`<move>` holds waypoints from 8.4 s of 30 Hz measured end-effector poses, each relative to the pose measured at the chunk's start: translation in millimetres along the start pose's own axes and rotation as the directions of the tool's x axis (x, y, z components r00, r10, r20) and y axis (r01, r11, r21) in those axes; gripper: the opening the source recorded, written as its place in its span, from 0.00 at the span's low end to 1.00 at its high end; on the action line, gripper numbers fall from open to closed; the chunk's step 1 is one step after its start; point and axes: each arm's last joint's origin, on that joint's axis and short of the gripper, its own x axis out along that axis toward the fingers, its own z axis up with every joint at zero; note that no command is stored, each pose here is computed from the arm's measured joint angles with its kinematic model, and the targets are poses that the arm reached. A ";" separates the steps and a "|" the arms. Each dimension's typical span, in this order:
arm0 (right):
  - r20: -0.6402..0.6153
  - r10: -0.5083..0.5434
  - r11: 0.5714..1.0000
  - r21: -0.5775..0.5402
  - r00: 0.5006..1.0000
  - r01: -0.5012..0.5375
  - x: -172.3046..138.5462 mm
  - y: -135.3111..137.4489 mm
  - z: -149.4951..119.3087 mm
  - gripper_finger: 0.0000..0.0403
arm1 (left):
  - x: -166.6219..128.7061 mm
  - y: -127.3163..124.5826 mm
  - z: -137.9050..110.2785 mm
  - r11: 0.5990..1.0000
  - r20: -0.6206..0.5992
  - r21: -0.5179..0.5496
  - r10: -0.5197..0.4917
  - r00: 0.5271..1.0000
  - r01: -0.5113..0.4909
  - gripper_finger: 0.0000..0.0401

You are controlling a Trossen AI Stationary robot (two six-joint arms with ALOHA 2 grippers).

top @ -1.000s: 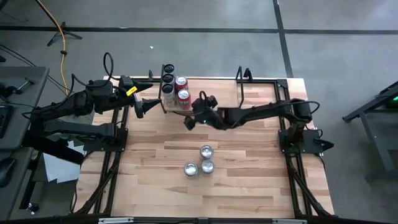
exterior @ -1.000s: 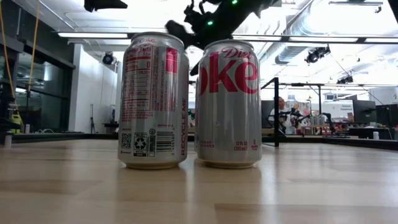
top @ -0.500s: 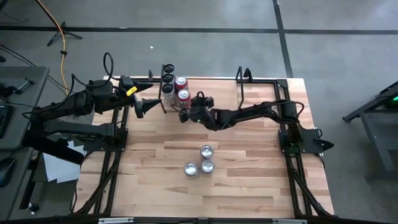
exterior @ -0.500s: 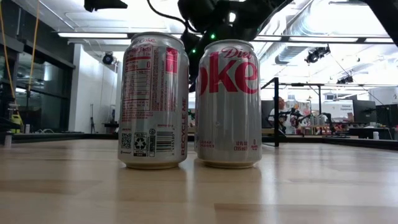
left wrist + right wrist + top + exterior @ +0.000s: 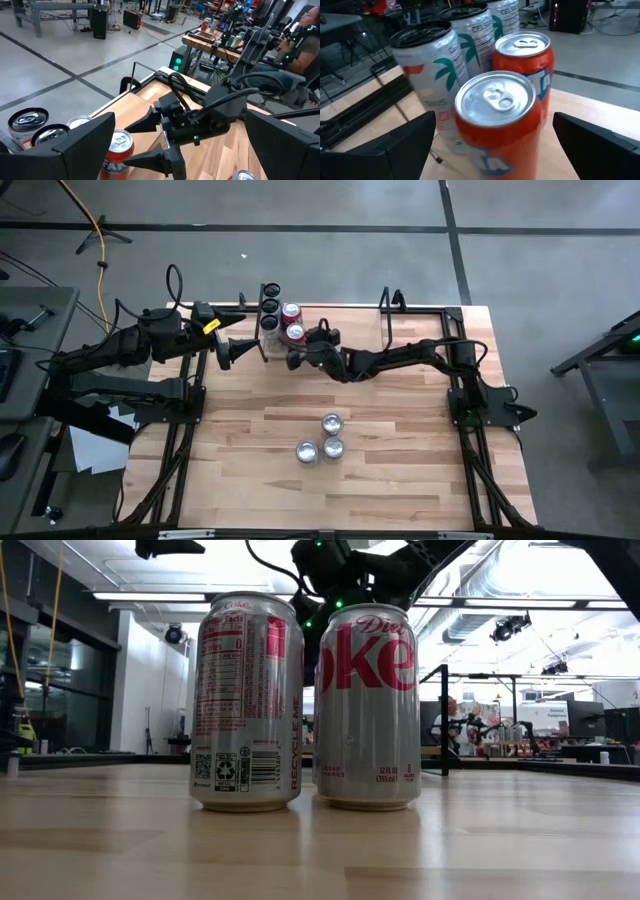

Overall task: Place canned beverage on shelf
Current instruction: Put the orange soda can aligned with the other orange soda can on the shelf, then put the top right silver soda can on the shelf

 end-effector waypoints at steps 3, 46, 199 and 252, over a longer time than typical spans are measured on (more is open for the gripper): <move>-0.002 -0.003 1.000 0.001 1.000 0.003 3.6 -4.0 1.9 0.97 | 0.0 0.0 0.0 1.000 0.000 -0.001 0.001 1.000 -0.001 1.00; -0.276 0.388 0.878 -0.179 0.880 -0.443 46.6 -71.1 34.5 0.69 | 0.0 0.1 0.0 1.000 0.000 -0.001 0.002 1.000 -0.002 1.00; -0.353 0.189 0.873 -0.366 0.916 -0.321 27.8 -60.1 21.8 0.00 | 0.1 -0.1 -0.1 1.000 -0.003 -0.027 -0.006 1.000 0.006 1.00; -0.739 0.389 0.569 -0.278 0.551 -0.774 -198.5 -35.1 87.9 0.00 | 54.7 -56.2 -73.9 0.904 0.155 -0.283 -0.287 0.945 0.321 0.98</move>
